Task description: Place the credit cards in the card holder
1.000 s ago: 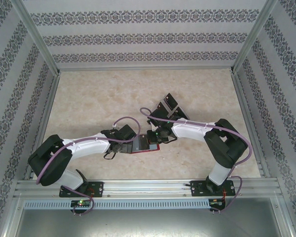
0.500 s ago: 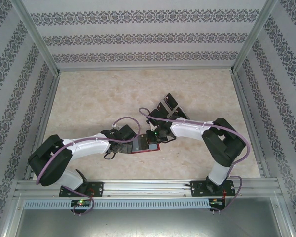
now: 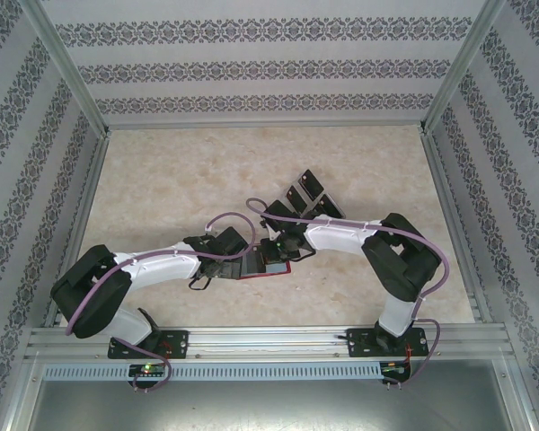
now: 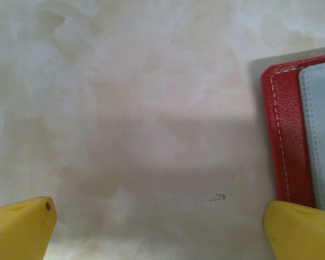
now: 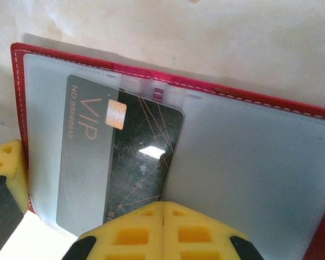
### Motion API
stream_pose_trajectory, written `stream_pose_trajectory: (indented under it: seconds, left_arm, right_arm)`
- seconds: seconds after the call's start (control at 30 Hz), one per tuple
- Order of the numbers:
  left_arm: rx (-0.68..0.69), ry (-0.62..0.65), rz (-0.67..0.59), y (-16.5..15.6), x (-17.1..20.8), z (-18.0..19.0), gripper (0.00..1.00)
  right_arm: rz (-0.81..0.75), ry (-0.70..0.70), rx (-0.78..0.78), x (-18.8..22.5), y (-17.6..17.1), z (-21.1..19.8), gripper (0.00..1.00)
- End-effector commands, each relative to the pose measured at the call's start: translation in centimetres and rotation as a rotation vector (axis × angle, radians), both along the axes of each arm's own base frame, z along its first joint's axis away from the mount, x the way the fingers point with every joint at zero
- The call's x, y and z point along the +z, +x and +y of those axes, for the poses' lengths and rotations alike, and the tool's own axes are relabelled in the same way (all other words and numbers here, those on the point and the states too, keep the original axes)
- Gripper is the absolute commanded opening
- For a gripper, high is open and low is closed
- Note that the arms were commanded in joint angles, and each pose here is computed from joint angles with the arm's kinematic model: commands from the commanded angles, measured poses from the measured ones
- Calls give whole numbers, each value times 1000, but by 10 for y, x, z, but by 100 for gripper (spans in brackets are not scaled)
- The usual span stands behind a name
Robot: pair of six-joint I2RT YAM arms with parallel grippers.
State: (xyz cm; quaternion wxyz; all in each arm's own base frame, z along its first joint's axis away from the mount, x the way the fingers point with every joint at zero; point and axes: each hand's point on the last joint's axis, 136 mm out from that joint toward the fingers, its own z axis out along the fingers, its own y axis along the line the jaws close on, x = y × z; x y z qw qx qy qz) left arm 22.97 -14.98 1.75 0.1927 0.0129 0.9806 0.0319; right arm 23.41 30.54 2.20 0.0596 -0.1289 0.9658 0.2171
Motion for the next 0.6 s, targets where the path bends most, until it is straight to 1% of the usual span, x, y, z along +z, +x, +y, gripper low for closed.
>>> stream_pose_trajectory:
  seconds: [0.0,0.57]
  left_arm:
    - [11,5,21,-3,-10,4,100]
    - [10,1,24,-3,-11,3,100]
  right_arm:
    - [14,28,-1,1,1,12,0]
    - [30,93,-15,6,2,30,0]
